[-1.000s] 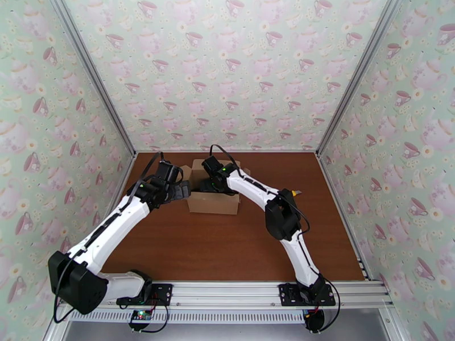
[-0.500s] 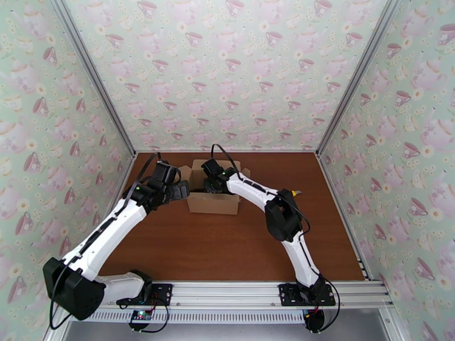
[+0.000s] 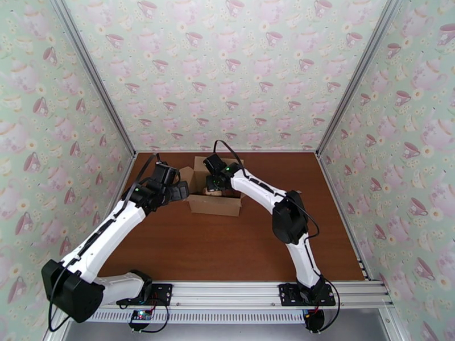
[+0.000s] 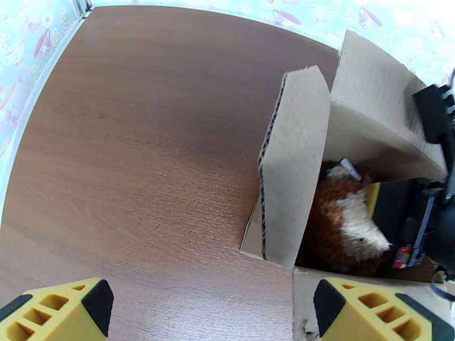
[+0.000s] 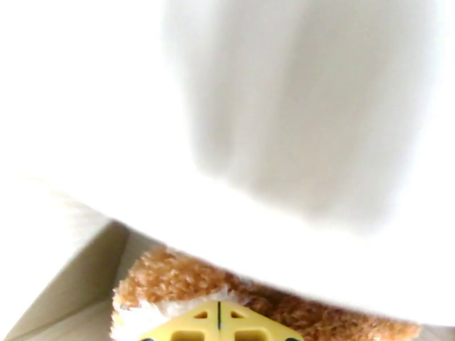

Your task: Unpack the express box

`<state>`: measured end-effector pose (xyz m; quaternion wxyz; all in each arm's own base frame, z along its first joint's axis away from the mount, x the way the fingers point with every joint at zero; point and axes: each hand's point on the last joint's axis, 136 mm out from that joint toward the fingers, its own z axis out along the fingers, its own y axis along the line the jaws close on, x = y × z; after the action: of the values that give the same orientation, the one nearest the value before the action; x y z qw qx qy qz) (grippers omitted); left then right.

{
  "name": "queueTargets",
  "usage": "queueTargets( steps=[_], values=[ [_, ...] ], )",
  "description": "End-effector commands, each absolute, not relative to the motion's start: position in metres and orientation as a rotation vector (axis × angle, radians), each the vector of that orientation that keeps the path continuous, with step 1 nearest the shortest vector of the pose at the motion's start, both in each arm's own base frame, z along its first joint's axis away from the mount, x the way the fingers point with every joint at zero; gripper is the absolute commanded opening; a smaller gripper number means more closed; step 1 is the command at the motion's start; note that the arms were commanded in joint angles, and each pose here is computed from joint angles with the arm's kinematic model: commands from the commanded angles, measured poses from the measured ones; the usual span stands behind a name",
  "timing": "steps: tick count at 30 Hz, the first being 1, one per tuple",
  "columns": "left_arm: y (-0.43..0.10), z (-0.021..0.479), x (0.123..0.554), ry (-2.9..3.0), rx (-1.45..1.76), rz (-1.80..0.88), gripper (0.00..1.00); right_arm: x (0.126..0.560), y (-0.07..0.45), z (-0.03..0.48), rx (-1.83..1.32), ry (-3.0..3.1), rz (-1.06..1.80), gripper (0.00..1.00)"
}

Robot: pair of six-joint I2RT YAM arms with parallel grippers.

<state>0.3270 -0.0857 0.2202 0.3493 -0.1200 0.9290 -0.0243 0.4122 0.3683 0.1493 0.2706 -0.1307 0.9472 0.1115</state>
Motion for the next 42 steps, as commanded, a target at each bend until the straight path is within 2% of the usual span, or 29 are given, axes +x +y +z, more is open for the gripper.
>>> queueTargets(
  steps=[1,27,34,42],
  values=[
    [-0.082,0.220,0.323,2.401,-0.330,-0.062,1.00,0.416,0.366,0.210,-0.327,2.440,0.358,0.00],
    [-0.079,0.229,0.322,2.372,-0.345,-0.059,1.00,0.402,0.344,0.361,-0.318,2.164,0.458,0.00],
    [-0.077,0.230,0.324,2.368,-0.348,-0.040,1.00,0.375,0.333,0.403,-0.340,2.110,0.554,0.00],
    [-0.076,0.238,0.329,2.338,-0.355,-0.030,1.00,0.328,0.317,0.417,-0.434,2.118,0.592,0.00]
  ],
)
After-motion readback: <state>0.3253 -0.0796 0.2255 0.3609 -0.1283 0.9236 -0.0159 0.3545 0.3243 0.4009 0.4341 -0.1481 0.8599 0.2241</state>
